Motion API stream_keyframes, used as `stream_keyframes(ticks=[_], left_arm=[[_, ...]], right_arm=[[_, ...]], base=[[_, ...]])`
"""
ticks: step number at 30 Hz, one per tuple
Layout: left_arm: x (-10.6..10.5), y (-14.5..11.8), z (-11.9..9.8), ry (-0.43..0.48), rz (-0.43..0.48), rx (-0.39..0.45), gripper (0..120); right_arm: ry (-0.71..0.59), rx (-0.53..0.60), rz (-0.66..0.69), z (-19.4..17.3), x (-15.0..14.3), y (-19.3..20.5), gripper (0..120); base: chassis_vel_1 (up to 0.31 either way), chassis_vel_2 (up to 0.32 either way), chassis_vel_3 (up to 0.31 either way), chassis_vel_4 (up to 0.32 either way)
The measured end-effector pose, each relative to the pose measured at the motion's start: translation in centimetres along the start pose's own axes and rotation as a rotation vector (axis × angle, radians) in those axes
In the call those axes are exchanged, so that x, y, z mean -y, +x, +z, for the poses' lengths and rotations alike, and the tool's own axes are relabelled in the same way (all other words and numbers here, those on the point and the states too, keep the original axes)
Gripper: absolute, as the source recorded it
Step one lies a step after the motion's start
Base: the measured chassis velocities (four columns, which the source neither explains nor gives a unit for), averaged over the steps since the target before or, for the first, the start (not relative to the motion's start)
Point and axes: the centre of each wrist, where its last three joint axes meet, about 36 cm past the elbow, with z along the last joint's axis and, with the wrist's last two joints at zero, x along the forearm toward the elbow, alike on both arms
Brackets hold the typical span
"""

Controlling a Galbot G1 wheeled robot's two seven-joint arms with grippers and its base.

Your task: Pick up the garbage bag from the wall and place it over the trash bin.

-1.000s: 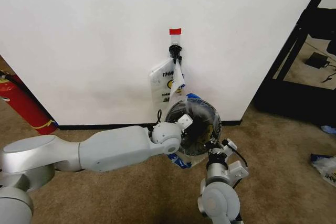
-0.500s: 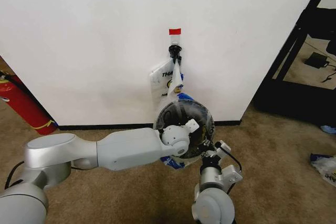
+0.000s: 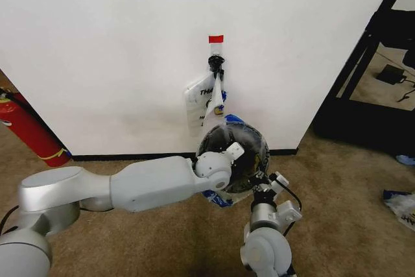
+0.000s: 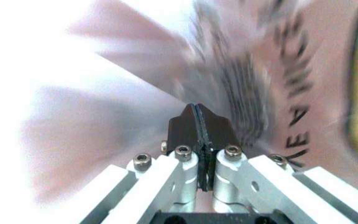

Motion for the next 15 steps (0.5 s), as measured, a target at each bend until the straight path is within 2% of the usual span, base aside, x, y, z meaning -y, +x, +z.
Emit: stream_keyframes(ticks=[1, 4, 6, 8, 10, 11, 12, 14, 15], left_arm=[[-0.1, 1.6, -0.5, 0.02, 0.018, 0.032, 0], [-1.0, 4.2, -0.3, 0.077, 0.067, 0.092, 0], [-1.4, 4.8, -0.1, 0.102, 0.091, 0.118, 0], [-2.5, 6.6, 0.7, 0.198, 0.149, 0.203, 1], [-3.5, 8.2, 1.5, 0.311, 0.178, 0.281, 10], [-3.6, 8.6, 1.9, 0.34, 0.183, 0.3, 13], [-3.9, 9.1, 3.0, 0.392, 0.187, 0.335, 18], [-4.0, 9.3, 3.4, 0.404, 0.187, 0.344, 18], [-4.2, 10.0, 4.9, 0.456, 0.184, 0.39, 26]], right_arm=[[-0.006, -0.003, 0.009, 0.0, 0.0, -0.3, 0], [-0.01, -0.007, 0.022, 0.0, 0.2, -0.7, 0], [-0.013, -0.009, 0.024, 0.0, 0.2, -0.8, 0], [-0.025, -0.015, 0.033, -0.3, 0.4, -1.0, 0], [-0.05, -0.023, 0.039, -0.8, 0.5, -1.0, 0], [-0.06, -0.026, 0.04, -1.0, 0.6, -1.0, 0], [-0.081, -0.034, 0.044, -1.4, 0.6, -1.1, 0], [-0.084, -0.035, 0.045, -1.5, 0.6, -1.1, 0], [-0.107, -0.048, 0.053, -2.0, 0.7, -1.1, 0]], base=[[0.0, 0.0, 0.0, 0.0], [0.0, 0.0, 0.0, 0.0], [0.0, 0.0, 0.0, 0.0], [0.0, 0.0, 0.0, 0.0], [0.0, 0.0, 0.0, 0.0], [0.0, 0.0, 0.0, 0.0], [0.0, 0.0, 0.0, 0.0], [0.0, 0.0, 0.0, 0.0], [0.0, 0.0, 0.0, 0.0]])
